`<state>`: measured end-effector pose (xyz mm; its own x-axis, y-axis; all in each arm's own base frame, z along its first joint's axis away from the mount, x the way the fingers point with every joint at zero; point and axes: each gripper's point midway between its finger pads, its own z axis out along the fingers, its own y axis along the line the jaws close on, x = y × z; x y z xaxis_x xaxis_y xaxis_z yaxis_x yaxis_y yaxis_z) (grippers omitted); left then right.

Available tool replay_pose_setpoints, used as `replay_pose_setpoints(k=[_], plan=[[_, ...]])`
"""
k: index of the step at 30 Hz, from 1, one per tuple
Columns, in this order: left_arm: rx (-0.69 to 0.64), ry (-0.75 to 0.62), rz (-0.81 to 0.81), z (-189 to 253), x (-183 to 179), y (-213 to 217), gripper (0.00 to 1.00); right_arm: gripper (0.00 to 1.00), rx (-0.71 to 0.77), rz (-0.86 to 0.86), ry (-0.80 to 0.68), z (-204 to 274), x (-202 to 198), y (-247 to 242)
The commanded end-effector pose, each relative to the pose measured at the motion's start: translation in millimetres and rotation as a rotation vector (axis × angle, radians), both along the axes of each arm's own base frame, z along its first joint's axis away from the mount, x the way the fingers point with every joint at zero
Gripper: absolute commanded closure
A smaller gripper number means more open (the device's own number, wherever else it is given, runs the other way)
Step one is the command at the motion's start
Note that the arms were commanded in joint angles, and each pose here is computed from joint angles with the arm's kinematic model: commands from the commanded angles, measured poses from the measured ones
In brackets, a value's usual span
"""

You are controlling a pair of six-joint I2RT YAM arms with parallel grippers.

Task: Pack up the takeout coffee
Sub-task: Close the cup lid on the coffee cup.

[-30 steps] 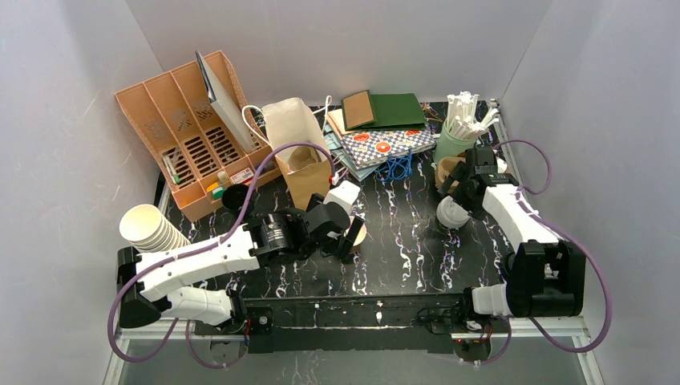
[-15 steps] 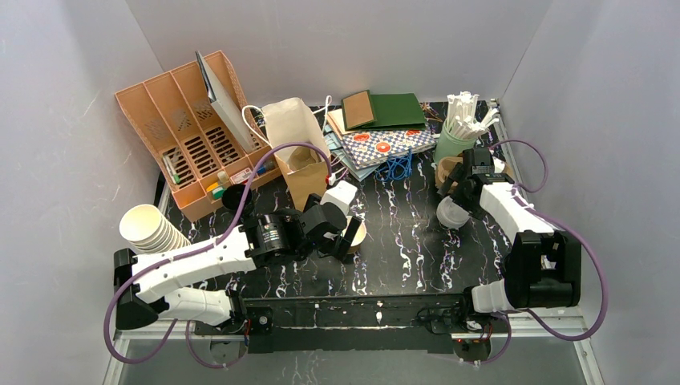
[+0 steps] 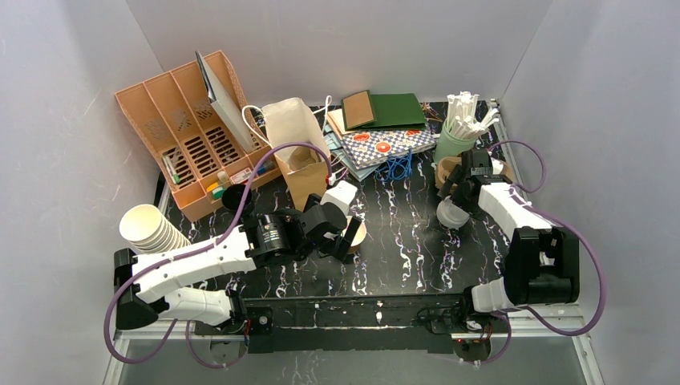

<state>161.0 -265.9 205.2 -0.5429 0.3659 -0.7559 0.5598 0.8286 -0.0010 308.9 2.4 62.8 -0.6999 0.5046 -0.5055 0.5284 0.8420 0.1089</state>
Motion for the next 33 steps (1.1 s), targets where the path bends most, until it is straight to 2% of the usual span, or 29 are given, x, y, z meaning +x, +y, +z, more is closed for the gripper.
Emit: replay_pose_setpoints(k=[1, 24, 28, 33], plan=[[0.013, -0.012, 0.017, 0.1, 0.9, 5.3, 0.28, 0.02, -0.007, 0.004, -0.008, -6.0, 3.6, -3.1], [0.013, -0.013, 0.017, 1.6, 1.4, 4.9, 0.28, 0.09, 0.008, -0.014, -0.08, 43.2, 3.9, -2.5], [0.012, -0.012, 0.016, 1.9, 1.0, 4.5, 0.28, 0.02, 0.002, 0.004, -0.067, 37.1, 4.6, -2.4], [0.011, -0.011, 0.016, 1.7, 0.8, 4.2, 0.28, 0.02, 0.007, 0.016, -0.065, 25.7, 5.7, -0.9]])
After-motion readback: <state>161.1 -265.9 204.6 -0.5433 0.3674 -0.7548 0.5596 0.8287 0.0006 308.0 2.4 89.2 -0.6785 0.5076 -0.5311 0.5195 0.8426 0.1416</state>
